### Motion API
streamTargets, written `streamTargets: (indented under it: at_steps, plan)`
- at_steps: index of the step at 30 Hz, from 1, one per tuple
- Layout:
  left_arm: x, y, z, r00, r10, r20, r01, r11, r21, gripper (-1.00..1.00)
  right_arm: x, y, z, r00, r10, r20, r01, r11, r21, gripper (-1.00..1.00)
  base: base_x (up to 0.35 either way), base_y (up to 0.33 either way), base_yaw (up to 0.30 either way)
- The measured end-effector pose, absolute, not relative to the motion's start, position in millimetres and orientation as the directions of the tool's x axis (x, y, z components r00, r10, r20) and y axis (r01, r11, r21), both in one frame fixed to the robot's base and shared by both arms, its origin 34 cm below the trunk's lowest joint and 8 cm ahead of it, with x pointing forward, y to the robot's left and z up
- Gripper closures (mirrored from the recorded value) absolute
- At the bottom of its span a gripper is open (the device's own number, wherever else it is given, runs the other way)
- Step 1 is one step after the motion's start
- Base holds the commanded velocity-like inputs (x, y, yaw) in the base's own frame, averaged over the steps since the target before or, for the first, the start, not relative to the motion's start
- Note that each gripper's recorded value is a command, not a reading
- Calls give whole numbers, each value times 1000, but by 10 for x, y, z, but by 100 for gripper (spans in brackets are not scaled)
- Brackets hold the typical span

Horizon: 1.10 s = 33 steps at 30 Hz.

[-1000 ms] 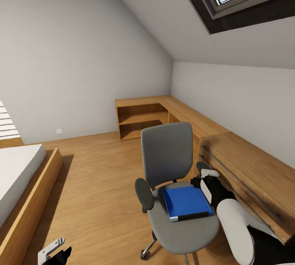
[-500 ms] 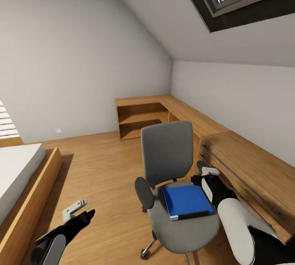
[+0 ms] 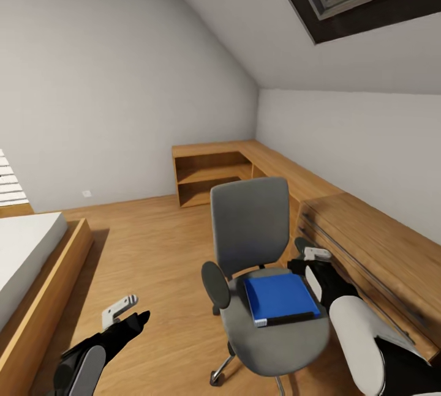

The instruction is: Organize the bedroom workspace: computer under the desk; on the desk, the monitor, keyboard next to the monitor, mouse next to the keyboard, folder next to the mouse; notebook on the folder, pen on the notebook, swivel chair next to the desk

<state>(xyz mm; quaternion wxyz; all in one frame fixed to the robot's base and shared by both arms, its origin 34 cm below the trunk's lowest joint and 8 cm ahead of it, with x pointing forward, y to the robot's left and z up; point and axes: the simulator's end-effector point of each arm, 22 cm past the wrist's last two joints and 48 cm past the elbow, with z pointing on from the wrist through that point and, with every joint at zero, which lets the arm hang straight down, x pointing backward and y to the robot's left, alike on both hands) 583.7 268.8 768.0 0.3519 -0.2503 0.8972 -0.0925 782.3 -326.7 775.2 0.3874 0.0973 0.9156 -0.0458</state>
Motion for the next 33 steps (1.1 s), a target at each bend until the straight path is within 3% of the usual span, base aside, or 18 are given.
streamTargets:
  at_steps: [33]
  plan:
    - [5783, 2727, 7048, -632, -519, -575, -398, 855, -334, -100, 7843, -2875, 7119, -636, 168, -754, 189, 980, 59, -100, 0, 0, 0]
